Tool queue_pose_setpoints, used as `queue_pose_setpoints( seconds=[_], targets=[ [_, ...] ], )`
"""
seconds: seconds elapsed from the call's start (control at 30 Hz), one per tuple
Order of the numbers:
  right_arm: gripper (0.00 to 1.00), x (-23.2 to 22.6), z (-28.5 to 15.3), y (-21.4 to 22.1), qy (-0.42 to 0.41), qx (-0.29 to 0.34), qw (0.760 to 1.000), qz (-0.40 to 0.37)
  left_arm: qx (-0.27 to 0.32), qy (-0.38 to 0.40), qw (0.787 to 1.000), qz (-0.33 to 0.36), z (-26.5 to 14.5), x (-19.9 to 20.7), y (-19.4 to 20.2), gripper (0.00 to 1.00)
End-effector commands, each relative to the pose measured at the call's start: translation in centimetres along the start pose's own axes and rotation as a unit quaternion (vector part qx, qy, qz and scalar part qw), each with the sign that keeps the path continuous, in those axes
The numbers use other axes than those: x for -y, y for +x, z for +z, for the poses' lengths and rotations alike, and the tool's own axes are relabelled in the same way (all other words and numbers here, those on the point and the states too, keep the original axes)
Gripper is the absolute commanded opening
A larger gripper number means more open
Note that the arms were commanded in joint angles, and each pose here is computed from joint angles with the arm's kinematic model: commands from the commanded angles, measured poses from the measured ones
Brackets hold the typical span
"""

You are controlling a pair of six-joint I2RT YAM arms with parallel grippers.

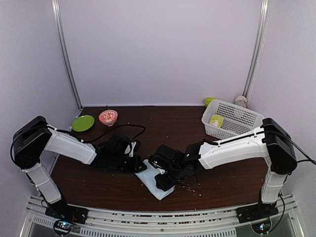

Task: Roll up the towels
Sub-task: Pick up the towel from the center of the board.

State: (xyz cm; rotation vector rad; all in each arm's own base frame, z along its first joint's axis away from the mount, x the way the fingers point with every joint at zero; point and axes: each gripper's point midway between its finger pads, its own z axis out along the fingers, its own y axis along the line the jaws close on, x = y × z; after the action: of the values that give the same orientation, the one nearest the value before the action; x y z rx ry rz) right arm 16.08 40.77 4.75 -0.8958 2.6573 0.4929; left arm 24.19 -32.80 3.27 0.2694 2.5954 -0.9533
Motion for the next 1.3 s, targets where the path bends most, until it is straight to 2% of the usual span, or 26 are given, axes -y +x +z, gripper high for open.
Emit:
queue_pose_setpoints(
  seconds=[0.0, 0.13, 0.23, 0.43, 0.63, 1.03, 1.27],
  targets=[
    [0.39, 1.0, -2.2, 0.4, 0.016, 0.005, 1.000, -0.008, -0.074, -0.118, 0.990, -0.009, 0.0, -6.2, 4.7, 0.05],
    [0.60, 0.5, -5.4, -2.8, -0.040, 0.067, 0.997, 0.016, -0.068, -0.118, 0.991, -0.003, -0.1, -5.9, 4.1, 0.04],
    [0.74, 1.2, -5.8, -4.5, -0.096, 0.082, 0.990, 0.061, -0.065, -0.114, 0.991, -0.002, -0.2, -5.7, 4.0, 0.04],
    [0.84, 0.5, -2.8, -5.6, -0.158, 0.052, 0.983, 0.076, -0.060, -0.108, 0.992, -0.003, -0.3, -5.5, 3.9, 0.04],
    [0.88, -0.1, 0.0, -5.4, -0.167, 0.023, 0.983, 0.077, -0.056, -0.102, 0.993, -0.005, -0.3, -5.1, 3.6, 0.04],
    [0.90, -1.5, 1.3, -3.5, -0.144, -0.009, 0.988, 0.056, -0.056, -0.098, 0.994, -0.008, -0.1, -4.9, 3.6, 0.04],
    [0.90, 0.2, 3.1, -2.0, -0.052, -0.043, 0.997, 0.038, -0.058, -0.096, 0.994, -0.006, 0.0, -4.7, 3.7, 0.04]
  ],
)
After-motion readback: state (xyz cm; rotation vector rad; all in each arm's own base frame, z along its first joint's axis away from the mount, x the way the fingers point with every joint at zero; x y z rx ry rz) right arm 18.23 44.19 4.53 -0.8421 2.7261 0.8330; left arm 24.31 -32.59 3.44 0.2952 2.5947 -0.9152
